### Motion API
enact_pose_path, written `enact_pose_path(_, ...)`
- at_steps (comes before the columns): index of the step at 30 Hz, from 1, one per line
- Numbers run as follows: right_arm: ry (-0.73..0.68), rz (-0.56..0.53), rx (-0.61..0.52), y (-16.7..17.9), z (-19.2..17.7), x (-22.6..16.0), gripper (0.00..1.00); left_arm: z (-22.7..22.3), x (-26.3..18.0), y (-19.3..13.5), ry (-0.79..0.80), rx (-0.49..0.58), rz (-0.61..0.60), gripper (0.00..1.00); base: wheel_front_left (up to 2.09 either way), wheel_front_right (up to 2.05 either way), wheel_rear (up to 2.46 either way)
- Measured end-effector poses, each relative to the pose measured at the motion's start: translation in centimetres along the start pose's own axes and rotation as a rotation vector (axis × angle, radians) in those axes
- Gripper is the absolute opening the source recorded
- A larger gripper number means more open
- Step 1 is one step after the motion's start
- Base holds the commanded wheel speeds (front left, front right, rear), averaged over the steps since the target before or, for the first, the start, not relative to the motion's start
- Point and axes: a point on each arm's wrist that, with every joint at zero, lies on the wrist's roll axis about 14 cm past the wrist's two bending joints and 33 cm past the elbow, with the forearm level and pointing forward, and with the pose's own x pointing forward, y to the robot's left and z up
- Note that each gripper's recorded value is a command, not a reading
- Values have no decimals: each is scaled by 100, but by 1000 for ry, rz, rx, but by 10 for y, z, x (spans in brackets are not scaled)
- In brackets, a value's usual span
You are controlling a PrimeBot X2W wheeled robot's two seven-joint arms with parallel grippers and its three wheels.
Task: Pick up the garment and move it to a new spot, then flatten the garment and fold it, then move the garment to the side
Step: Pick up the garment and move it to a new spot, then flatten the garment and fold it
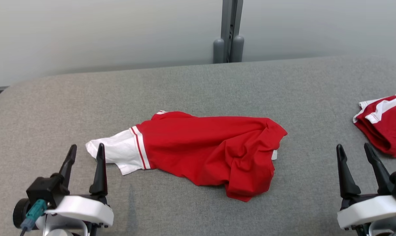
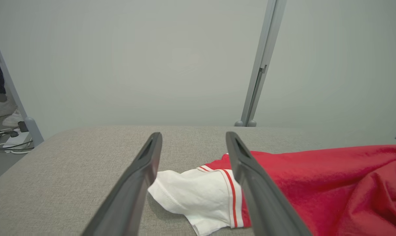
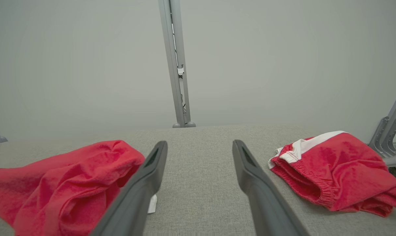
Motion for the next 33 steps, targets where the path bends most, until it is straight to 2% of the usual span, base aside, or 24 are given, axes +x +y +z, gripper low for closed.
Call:
enact_pose_path(11,-44,20,-6,7,20,-16,100,2,-30,3,8,1,3,100,0,0,0)
enact_pose_path(33,-26,29,-2,11,15,-14,100,3,-32,3,10,4,5,100,0,0,0)
